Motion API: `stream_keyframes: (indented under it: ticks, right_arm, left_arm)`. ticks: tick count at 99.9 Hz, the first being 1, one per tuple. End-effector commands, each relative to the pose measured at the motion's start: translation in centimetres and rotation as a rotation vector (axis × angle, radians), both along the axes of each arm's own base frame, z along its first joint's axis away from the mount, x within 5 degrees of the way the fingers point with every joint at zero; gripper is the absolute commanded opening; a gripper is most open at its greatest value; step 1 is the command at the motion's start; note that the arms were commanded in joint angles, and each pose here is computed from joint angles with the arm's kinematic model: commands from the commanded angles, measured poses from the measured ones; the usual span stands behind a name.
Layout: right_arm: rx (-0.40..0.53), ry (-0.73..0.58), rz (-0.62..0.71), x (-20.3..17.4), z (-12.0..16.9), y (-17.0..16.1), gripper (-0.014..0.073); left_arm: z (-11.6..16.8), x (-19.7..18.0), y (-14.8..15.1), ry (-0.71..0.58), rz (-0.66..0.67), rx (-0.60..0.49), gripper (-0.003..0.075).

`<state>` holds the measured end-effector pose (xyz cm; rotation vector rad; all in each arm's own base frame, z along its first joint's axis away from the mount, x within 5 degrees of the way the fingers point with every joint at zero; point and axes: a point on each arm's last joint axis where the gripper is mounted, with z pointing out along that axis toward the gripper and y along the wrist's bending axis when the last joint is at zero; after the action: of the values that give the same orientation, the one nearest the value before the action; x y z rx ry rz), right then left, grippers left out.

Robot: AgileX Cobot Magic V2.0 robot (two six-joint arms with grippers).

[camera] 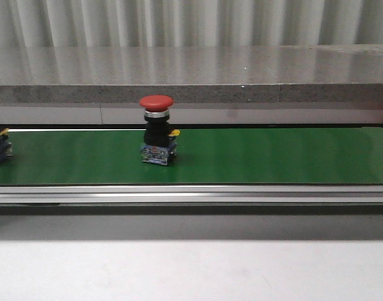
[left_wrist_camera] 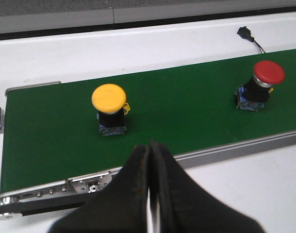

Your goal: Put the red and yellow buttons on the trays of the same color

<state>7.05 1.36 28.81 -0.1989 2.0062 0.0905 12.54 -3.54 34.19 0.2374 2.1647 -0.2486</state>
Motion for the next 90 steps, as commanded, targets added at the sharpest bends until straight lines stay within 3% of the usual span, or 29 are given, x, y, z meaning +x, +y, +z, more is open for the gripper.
stream_keyframes:
  ticks: [1, 18, 40, 65, 75, 90]
  right_arm:
    - [0.002, -0.084, -0.008, 0.3, 1.3, -0.1, -0.0066]
    - [0.002, -0.092, -0.009, 0.3, 1.4, -0.1, -0.0066]
    - [0.000, -0.033, 0.010, 0.8, 1.7, 0.1, -0.0066]
    - [-0.009, 0.057, 0.148, 3.4, 4.9, 1.6, -0.0044]
    - [0.002, 0.121, 0.201, 5.5, 6.1, 2.7, 0.0053]
    - [0.030, 0.179, 0.259, 8.5, 7.3, 4.4, 0.0379]
  left_arm:
    - [0.5, -1.8, 0.1, -0.111, -0.004, -0.063, -0.0020]
    - [-0.9, -4.5, 0.6, -0.156, -0.010, -0.093, -0.0020]
    - [-1.7, -5.4, 0.8, -0.164, -0.011, -0.094, -0.0020]
    - [-1.7, -5.4, 0.8, -0.164, -0.011, -0.094, -0.0020]
    - [-1.7, -5.4, 0.8, -0.164, -0.011, -0.094, -0.0020]
    - [-1.7, -5.4, 0.8, -0.164, -0.011, -0.094, -0.0020]
